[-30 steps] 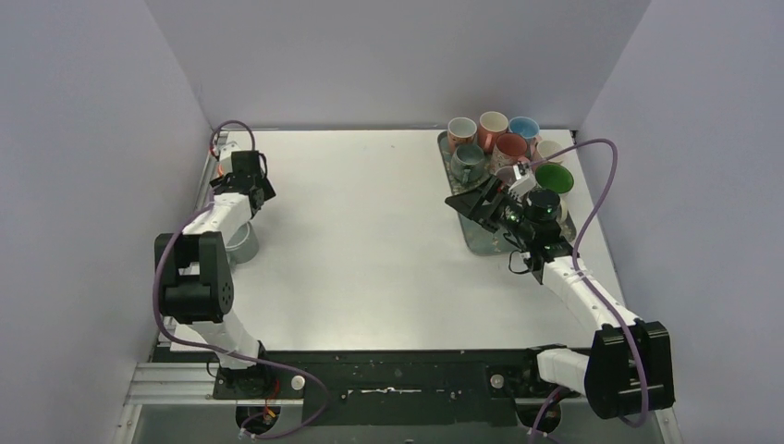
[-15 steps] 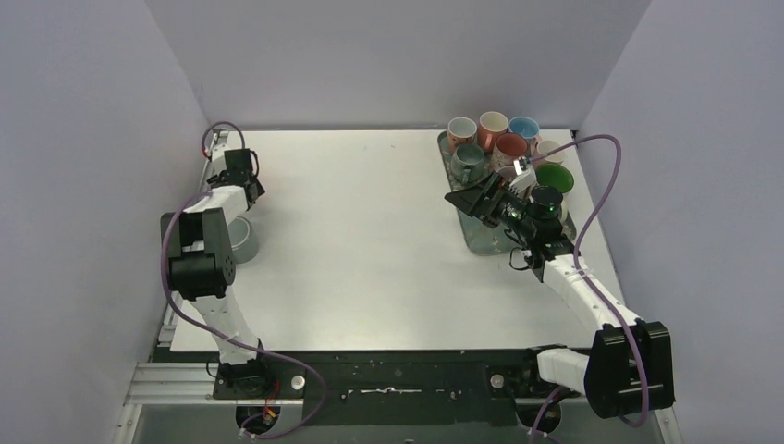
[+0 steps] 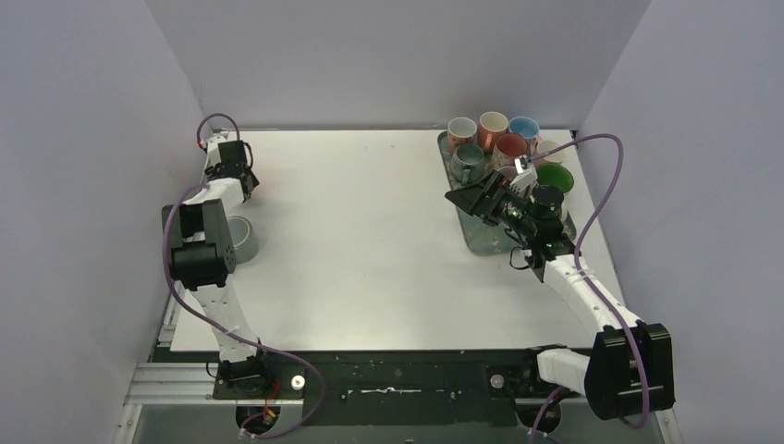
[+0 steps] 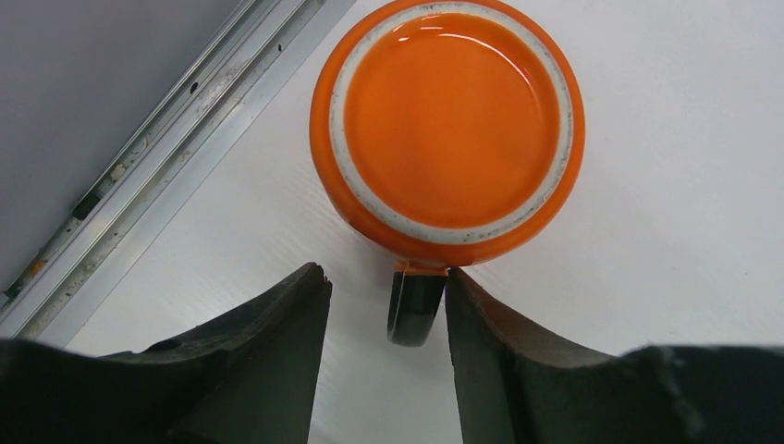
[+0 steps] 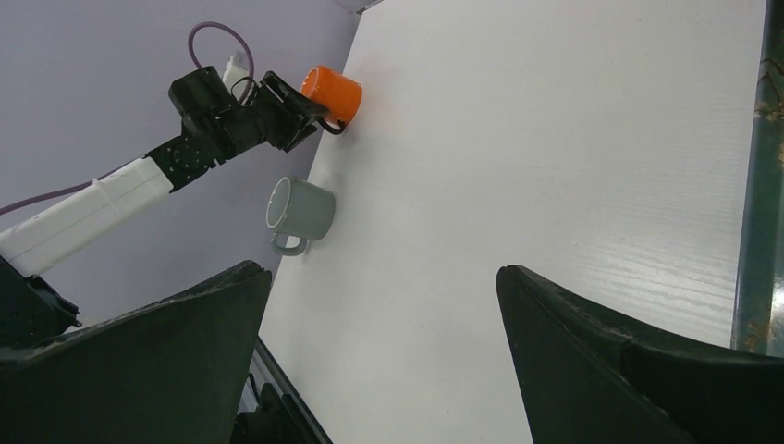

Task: Turn the mug right side up
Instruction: Turn over the cup at the corner of the board.

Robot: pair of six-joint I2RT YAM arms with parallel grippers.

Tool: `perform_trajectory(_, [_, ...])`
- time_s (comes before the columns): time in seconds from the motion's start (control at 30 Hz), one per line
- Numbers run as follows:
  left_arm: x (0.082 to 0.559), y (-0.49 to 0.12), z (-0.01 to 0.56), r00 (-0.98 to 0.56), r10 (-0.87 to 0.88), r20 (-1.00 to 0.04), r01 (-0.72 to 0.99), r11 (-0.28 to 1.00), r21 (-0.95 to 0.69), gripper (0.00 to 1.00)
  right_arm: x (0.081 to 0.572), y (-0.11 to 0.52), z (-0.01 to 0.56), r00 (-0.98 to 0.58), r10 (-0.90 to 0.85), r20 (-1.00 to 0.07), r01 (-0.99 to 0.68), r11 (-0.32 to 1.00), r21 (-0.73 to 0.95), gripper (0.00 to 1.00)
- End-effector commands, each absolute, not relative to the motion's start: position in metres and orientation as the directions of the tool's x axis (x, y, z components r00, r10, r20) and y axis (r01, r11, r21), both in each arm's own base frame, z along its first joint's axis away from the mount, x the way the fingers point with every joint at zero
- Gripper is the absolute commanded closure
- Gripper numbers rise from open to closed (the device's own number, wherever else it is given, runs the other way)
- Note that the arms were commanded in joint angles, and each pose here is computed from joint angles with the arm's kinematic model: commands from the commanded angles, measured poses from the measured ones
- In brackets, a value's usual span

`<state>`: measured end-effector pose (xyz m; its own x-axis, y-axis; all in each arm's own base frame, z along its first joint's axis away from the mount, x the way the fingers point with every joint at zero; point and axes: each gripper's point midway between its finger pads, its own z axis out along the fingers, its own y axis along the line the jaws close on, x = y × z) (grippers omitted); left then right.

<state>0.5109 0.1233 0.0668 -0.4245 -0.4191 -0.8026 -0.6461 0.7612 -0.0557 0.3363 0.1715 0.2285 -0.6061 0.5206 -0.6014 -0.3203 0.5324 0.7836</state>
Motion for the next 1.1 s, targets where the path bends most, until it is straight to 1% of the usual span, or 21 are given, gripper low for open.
perform_trajectory(0.0, [0.536,0.125,0.089,-0.381,-0.38,-0.843,-0.61,0.789,-0.08,0.54,0.34,0.172,0.272,-0.514,0.531,-0.674,-0.425,0.525,0.738,0.0])
perform_trajectory(0.17, [0.541,0.126,0.092,-0.379,-0.372,-0.847,-0.604,0.793,-0.078,0.55,0.34,0.172,0.273,-0.507,0.524,-0.684,-0.433,0.53,0.729,0.0])
perform_trajectory(0.33, [0.544,0.121,0.086,-0.399,-0.375,-0.837,-0.584,0.808,-0.083,0.63,0.346,0.167,0.27,-0.506,0.5,-0.703,-0.413,0.574,0.707,0.0])
perform_trajectory(0.43, [0.548,0.118,0.085,-0.401,-0.375,-0.836,-0.569,0.817,-0.094,0.66,0.348,0.165,0.265,-0.518,0.513,-0.685,-0.369,0.588,0.72,0.0])
perform_trajectory(0.53, [0.553,0.117,0.089,-0.399,-0.369,-0.839,-0.561,0.823,-0.095,0.81,0.345,0.168,0.261,-0.523,0.516,-0.678,-0.361,0.587,0.725,0.0])
perform_trajectory(0.67, [0.551,0.109,0.095,-0.408,-0.38,-0.83,-0.547,0.83,-0.111,0.99,0.342,0.175,0.256,-0.535,0.509,-0.674,-0.364,0.581,0.728,0.0])
perform_trajectory(0.7, [0.55,0.105,0.098,-0.407,-0.39,-0.826,-0.539,0.833,-0.127,1.0,0.342,0.176,0.255,-0.539,0.513,-0.668,-0.363,0.574,0.734,0.0])
perform_trajectory(0.8, [0.546,0.097,0.113,-0.391,-0.412,-0.823,-0.519,0.837,-0.173,1.0,0.343,0.184,0.253,-0.55,0.512,-0.66,-0.361,0.568,0.74,0.0])
perform_trajectory(0.93, [0.533,0.081,0.122,-0.378,-0.444,-0.812,-0.479,0.844,-0.239,1.0,0.347,0.19,0.239,-0.568,0.475,-0.672,-0.314,0.629,0.711,0.0])
perform_trajectory(1.07, [0.518,0.065,0.126,-0.37,-0.486,-0.792,-0.449,0.84,-0.305,1.0,0.341,0.2,0.233,-0.589,0.503,-0.633,-0.315,0.578,0.753,0.0])
